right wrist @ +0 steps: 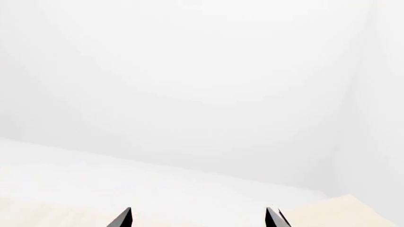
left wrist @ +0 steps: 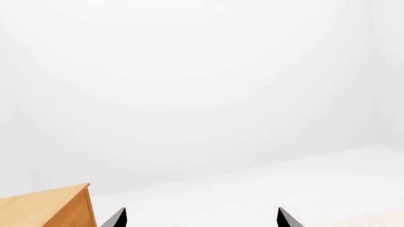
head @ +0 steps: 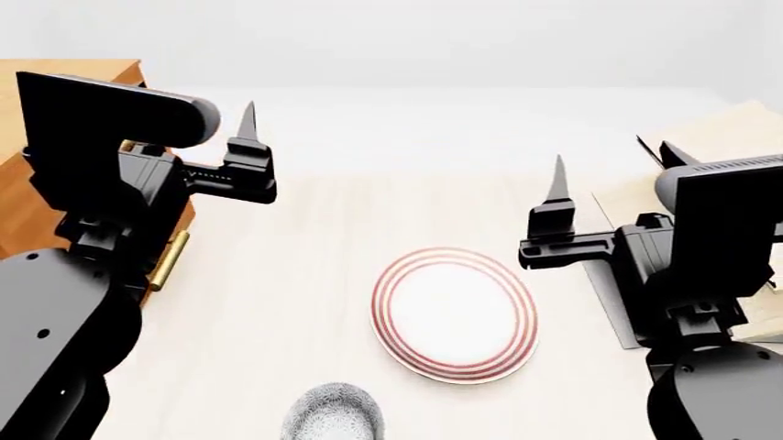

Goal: Open the top drawer of the cabinet and put the bowl in it.

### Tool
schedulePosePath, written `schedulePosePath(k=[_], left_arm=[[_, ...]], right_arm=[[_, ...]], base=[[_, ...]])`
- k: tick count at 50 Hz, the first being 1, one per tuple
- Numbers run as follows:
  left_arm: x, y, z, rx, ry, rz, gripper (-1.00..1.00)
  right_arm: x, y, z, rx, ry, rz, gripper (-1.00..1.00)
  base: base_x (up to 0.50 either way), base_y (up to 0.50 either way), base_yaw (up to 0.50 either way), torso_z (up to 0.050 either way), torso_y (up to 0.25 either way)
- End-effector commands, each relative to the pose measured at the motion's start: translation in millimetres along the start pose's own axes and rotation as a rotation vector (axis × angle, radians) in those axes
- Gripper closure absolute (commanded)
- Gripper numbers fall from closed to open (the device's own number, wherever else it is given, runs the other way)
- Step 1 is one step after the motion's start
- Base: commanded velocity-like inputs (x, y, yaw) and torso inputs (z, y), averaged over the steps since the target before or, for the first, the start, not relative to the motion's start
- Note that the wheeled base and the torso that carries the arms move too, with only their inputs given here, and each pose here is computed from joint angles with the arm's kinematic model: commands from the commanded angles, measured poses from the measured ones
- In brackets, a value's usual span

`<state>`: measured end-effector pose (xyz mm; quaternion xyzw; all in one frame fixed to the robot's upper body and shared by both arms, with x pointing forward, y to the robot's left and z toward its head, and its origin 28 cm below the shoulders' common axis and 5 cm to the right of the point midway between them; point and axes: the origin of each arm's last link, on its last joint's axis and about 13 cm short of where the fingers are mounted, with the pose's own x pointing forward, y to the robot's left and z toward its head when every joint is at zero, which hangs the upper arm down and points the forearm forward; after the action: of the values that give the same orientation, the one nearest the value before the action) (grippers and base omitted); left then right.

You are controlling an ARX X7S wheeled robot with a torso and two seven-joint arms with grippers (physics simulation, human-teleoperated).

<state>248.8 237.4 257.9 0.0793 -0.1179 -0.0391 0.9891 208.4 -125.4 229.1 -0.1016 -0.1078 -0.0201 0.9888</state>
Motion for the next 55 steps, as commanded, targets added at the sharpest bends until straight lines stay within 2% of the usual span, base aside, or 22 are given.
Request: schedulePosePath(k=[1,4,9,14,18,32,55], left_arm=[[3,1.6,-1,0.027,0.013,0.006,-1.00],[8,3.8,0,0.098,0.014,0.015,-1.00],[21,8.5,3,0.314,0.006,0.035,-1.00],[32,10.2,6,0.463,0.029,0.023,-1.00],[42,11.2,6,0.546,0.049,0.025,-1.00],[75,18.5,-13,0.683,0.186,0.050,-1.00],[99,30.7,-18,0.769,0.282,0.109,-1.00]], right_arm=[[1,-0.3,-2,0.001,0.002,-0.020,-1.00],[1,0.1,-3,0.000,0.004,-0.021,-1.00],[1,0.4,-5,0.001,0.009,-0.021,-1.00],[1,1.7,-7,0.003,0.012,-0.018,-1.00],[1,2.8,-8,0.006,0.014,-0.012,-1.00],[3,5.0,-15,0.007,0.024,0.007,-1.00],[3,8.5,-9,0.013,0.015,0.020,-1.00]], base=[[0.00,0.00,0.00,0.000,0.000],[0.00,0.00,0.00,0.000,0.000],[0.00,0.00,0.00,0.000,0.000],[0.00,0.00,0.00,0.000,0.000],[0.00,0.00,0.00,0.000,0.000],[0.00,0.00,0.00,0.000,0.000],[0.00,0.00,0.00,0.000,0.000]])
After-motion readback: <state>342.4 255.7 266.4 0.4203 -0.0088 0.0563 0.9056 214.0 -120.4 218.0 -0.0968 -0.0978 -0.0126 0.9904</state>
